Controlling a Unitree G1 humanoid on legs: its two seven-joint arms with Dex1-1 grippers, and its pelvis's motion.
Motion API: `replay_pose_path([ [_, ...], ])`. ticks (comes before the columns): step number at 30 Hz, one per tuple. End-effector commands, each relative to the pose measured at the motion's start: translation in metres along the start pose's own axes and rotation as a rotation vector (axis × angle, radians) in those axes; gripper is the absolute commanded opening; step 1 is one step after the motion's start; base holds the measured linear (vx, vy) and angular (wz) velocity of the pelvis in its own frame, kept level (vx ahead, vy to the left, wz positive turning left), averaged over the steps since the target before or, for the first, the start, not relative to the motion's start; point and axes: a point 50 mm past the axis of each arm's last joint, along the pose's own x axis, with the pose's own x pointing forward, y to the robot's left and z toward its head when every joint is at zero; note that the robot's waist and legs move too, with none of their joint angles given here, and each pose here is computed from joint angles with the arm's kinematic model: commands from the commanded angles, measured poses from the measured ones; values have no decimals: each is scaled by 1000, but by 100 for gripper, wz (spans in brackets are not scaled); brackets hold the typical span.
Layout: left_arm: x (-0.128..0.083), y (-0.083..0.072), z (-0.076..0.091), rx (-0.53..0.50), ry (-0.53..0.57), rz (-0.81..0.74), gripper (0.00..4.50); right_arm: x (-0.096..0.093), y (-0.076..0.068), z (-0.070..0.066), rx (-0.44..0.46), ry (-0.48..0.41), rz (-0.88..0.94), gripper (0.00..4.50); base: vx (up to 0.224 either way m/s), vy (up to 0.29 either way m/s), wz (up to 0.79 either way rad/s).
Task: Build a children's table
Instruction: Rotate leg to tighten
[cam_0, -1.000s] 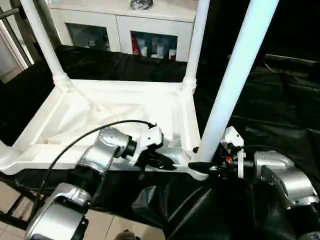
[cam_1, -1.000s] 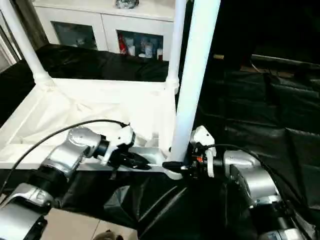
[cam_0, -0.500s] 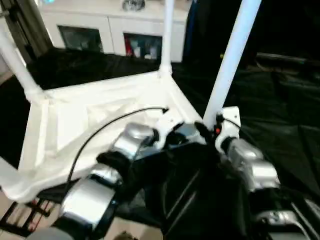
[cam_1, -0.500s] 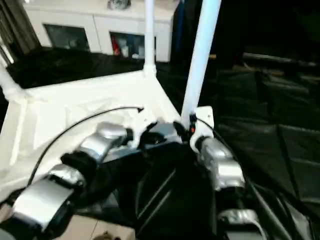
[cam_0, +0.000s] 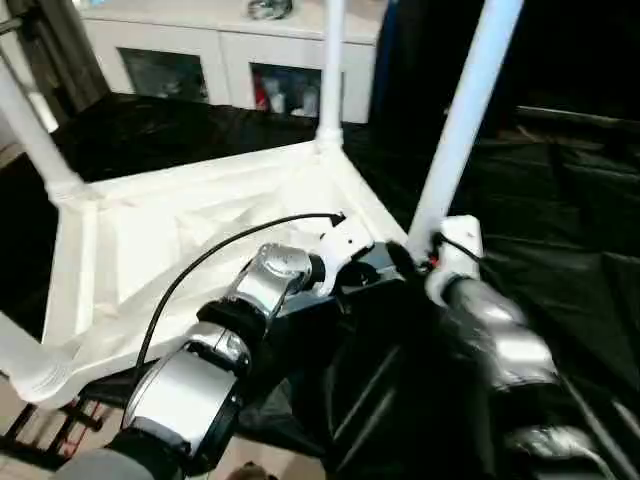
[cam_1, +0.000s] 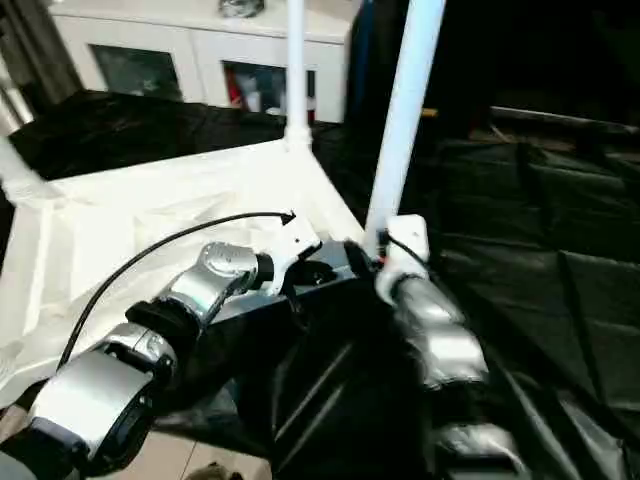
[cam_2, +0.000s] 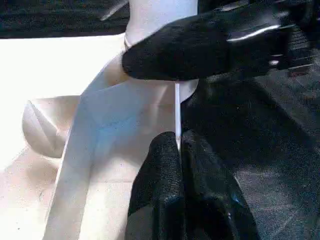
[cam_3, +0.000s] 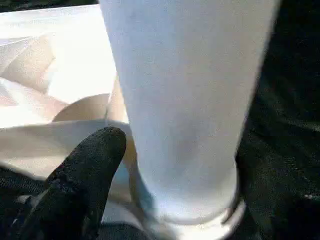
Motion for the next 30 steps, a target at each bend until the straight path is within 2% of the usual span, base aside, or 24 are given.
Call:
replay_pose_path([
  [1,3,0,24,70,-116,-6,0,-12,6,5,-39,-11,188,367,0,0,0],
  [2,3,-1,24,73,-118,-12,0,-23,-3,6,-63,1,221,367,0,0,0],
  [3,3,-1,24,73,-118,-12,0,-23,-3,6,-63,1,221,367,0,0,0],
  [4,3,-2,23,81,-120,-20,0,-38,-17,8,-85,14,242,367,0,0,0],
  [6,3,-3,23,88,-129,-38,0,-51,-31,14,-105,12,244,367,0,0,0],
  [9,3,-6,23,96,-138,-58,0,-62,-45,23,-119,5,231,367,0,0,0],
  [14,4,-8,21,113,-133,-82,0,-75,-50,27,-119,23,275,367,0,0,0],
  [15,4,-10,19,109,-128,-93,0,-79,-46,27,-110,38,322,367,0,0,0],
  [16,5,-11,18,101,-119,-102,28,-81,-41,26,-103,49,365,371,0,0,0],
  [18,4,-10,19,77,-132,-83,28,-79,-25,21,-101,73,446,371,0,0,0],
  [19,2,-8,19,67,-142,-75,46,-76,-19,20,-101,75,463,371,0,0,0],
  [21,-2,-5,18,48,-156,-52,65,-71,-13,19,-100,63,470,371,0,0,0],
  [24,-3,-4,18,42,-162,-38,92,-69,-11,19,-98,54,468,371,0,0,0],
  [26,-22,3,9,8,-179,8,105,-53,-7,22,-97,-9,384,371,0,0,0],
  [30,-52,-1,-4,-38,-193,22,129,-43,5,25,-62,-36,389,371,0,0,0],
])
